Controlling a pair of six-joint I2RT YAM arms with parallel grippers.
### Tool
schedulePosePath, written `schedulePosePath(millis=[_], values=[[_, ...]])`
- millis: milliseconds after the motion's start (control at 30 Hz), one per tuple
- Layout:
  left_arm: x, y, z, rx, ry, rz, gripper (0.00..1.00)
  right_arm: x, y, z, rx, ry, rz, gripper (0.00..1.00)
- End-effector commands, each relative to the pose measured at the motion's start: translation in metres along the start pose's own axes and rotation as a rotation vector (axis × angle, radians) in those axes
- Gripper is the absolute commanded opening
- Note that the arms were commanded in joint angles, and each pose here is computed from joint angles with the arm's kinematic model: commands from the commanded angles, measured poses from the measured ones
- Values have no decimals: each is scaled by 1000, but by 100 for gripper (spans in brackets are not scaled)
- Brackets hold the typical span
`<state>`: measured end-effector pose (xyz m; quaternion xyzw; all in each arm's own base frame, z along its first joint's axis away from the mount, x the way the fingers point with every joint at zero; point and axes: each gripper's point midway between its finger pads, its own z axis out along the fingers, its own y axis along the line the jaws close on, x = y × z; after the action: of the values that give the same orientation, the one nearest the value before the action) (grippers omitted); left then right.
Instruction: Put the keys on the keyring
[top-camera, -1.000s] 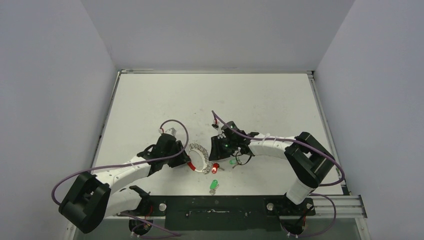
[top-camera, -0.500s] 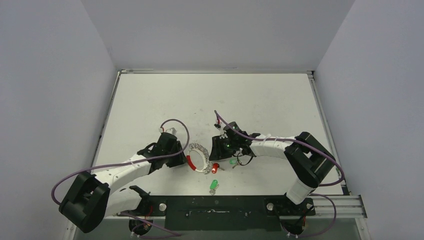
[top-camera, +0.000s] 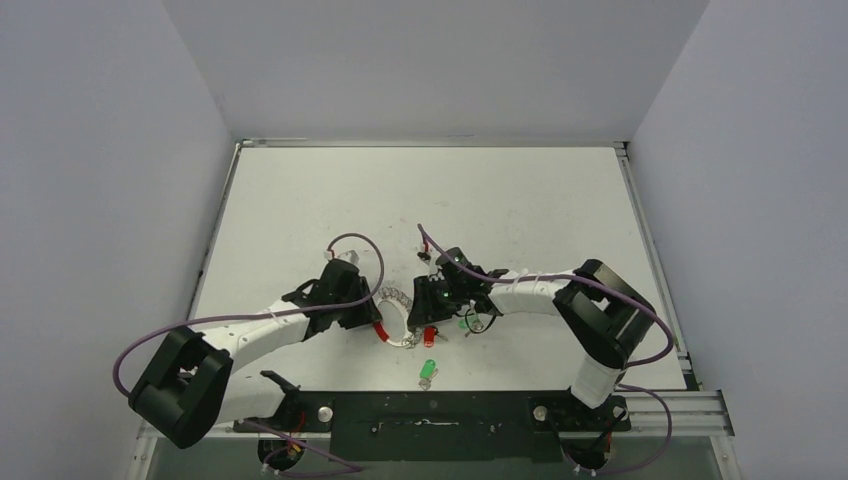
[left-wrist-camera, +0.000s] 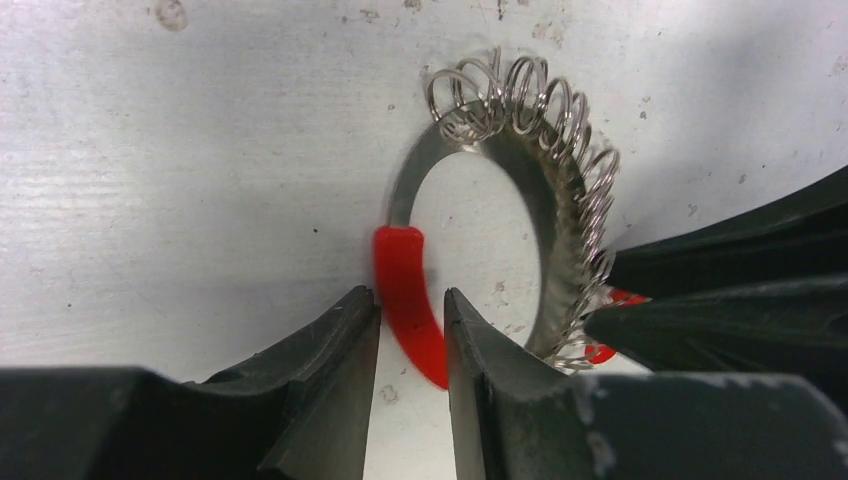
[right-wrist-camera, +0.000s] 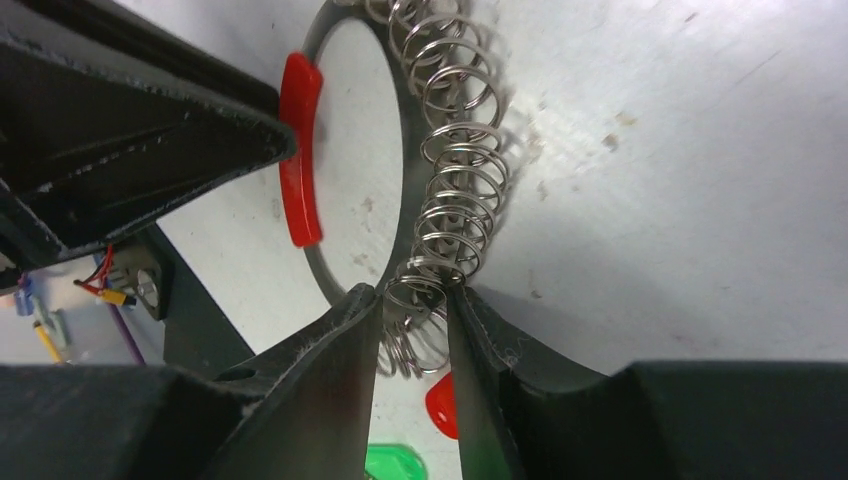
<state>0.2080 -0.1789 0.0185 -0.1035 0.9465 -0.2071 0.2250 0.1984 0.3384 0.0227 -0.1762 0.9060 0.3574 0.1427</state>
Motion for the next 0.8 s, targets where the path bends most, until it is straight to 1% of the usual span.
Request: schedulePosePath(millis=[0,167,300,433,467,567,700,767], values=[[-5,-3,5,1,8,17,28,7,29,3,-122,-15,35,31],[-33,-23,9,16,-18,48,26,6,49,8,-212,-40,71,30],[-53,-37,20,23,-9,100,26,-3,66,12,-302,-86,93,30],[-70,-45,22,-8,1,158,25,-16,72,5,-341,-143,98,33],[-74,-46,18,-17,-4,168,26,-20,70,1,-336,-158,93,35],[-74,-44,4,-24,-15,177,32,-28,58,-13,-267,-178,56,40],[-58,-33,-12,-24,-11,133,39,-37,35,-27,-132,-171,-16,52],[-45,-27,-18,-9,-2,101,39,-41,24,-30,-79,-162,-31,53]])
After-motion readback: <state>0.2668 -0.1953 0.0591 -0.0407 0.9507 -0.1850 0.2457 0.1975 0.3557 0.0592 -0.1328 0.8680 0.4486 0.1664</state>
